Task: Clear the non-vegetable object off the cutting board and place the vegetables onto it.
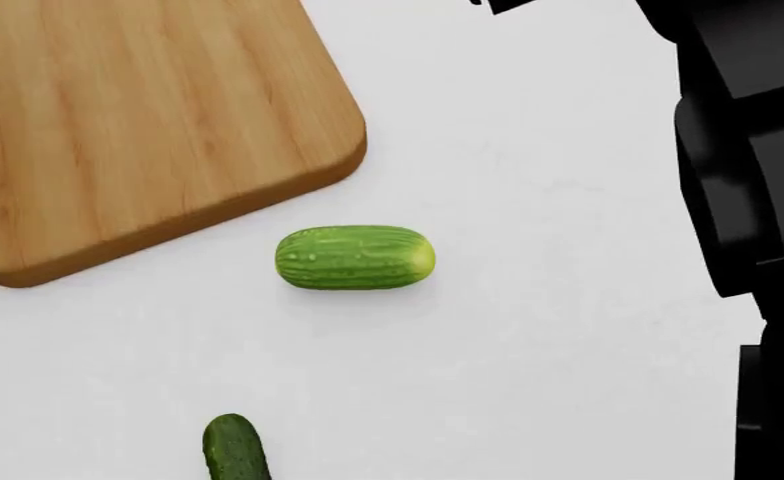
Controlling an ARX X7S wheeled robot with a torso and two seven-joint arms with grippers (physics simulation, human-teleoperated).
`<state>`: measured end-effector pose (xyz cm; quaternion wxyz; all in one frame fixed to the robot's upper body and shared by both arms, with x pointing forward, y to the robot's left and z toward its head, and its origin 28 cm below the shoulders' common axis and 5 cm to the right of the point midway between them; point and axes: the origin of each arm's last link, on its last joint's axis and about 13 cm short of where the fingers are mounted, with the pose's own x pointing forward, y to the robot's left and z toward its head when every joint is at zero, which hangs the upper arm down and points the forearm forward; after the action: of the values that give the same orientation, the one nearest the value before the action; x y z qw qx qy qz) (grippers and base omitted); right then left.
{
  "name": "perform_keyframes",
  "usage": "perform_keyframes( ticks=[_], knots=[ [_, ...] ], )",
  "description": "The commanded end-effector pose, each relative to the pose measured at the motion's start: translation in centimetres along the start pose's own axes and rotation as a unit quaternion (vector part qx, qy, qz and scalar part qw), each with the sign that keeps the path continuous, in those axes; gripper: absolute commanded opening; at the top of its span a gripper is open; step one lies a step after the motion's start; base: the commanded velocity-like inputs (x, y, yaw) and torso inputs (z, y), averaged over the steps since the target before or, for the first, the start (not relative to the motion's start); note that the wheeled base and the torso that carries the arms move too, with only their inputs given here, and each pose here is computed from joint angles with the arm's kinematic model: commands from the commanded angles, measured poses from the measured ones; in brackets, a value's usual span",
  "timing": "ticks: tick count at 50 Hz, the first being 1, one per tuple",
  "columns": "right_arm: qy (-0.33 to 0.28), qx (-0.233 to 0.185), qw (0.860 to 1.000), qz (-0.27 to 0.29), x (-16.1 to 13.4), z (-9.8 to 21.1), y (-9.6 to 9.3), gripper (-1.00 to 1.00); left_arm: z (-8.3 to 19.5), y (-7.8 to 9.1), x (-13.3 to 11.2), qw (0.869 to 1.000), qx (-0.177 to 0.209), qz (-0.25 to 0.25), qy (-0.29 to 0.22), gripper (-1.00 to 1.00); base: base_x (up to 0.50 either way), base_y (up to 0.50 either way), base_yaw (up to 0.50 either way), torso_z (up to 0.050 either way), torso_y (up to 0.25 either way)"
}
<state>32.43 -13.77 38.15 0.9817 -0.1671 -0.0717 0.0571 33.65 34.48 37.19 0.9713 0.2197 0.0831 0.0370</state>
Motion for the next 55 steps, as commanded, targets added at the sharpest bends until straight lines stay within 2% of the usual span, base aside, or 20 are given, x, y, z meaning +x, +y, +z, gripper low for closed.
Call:
perform_keyframes(
  ticks=[1,6,15,19,27,30,33,34,41,43,48,49,50,53,55],
  knots=[
    [-0.007,0.011,1.0,0.004,0.0,-0.1,0.2,1.0,-1.8,1.9,-0.7,0.998,-0.015,0.05,0.033,-1.0,0.0,0.0,0.0,0.0,0.0],
    [-0.003,0.018,1.0,0.005,0.0,-0.6,0.3,1.0,-2.9,2.6,-1.2,0.996,-0.023,0.067,0.046,-1.0,0.0,0.0,0.0,0.0,0.0],
    [-0.002,0.019,1.0,0.005,-0.1,-0.8,0.4,1.0,-4.1,4.8,-2.0,0.99,-0.034,0.116,0.067,-1.0,0.0,0.0,0.0,0.0,0.0],
    [-0.001,0.018,1.0,0.006,0.0,-0.8,0.5,1.0,-5.0,6.0,-2.1,0.985,-0.037,0.144,0.083,-1.0,0.0,0.0,0.0,0.0,0.0],
    [0.0,0.016,1.0,0.005,-0.1,-0.9,0.4,1.0,-6.1,7.4,-1.9,0.977,-0.038,0.181,0.101,-1.0,0.0,0.0,0.0,0.0,0.0],
    [0.001,0.016,1.0,0.004,-0.1,-1.0,0.4,1.0,-6.8,7.9,-1.8,0.973,-0.05,0.196,0.113,-1.0,0.0,0.0,0.0,0.0,0.0],
    [0.001,0.017,1.0,0.004,-0.1,-1.0,0.5,1.0,-7.3,7.7,-1.7,0.973,-0.056,0.191,0.116,-1.0,0.0,0.0,0.0,0.0,0.0],
    [0.001,0.016,1.0,0.004,-0.1,-1.1,0.5,1.0,-7.4,7.6,-1.6,0.974,-0.046,0.189,0.117,-1.0,0.0,0.0,0.0,0.0,0.0],
    [0.003,0.014,1.0,0.003,0.0,-1.1,0.4,1.0,-7.8,7.0,-1.0,0.975,-0.098,0.156,0.125,-1.0,0.0,0.0,0.0,0.0,0.0],
    [0.003,0.013,1.0,0.003,0.0,-1.1,0.4,1.0,-8.2,6.7,-0.8,0.975,-0.099,0.155,0.126,-1.0,0.0,0.0,0.0,0.0,0.0],
    [0.003,0.011,1.0,0.002,0.1,-1.1,0.4,1.0,-8.8,6.1,-0.4,0.971,-0.139,0.148,0.124,-1.0,0.0,0.0,0.0,0.0,0.0],
    [0.003,0.01,1.0,0.002,0.0,-1.1,0.4,1.0,-8.9,6.1,-0.3,0.972,-0.131,0.148,0.125,-1.0,0.0,0.0,0.0,0.0,0.0],
    [0.003,0.01,1.0,0.002,0.0,-1.0,0.3,1.0,-9.0,6.0,-0.3,0.97,-0.146,0.146,0.125,-1.0,0.0,0.0,0.0,0.0,0.0],
    [0.003,0.009,1.0,0.0,-0.1,-0.9,0.2,1.0,-9.8,5.8,-0.2,0.971,-0.121,0.159,0.133,-1.0,0.0,0.0,0.0,0.0,0.0],
    [0.004,0.009,1.0,-0.001,-0.1,-1.0,0.3,1.0,-10.4,5.5,-0.1,0.97,-0.133,0.151,0.136,-1.0,0.0,0.0,0.0,0.0,0.0]
  ],
)
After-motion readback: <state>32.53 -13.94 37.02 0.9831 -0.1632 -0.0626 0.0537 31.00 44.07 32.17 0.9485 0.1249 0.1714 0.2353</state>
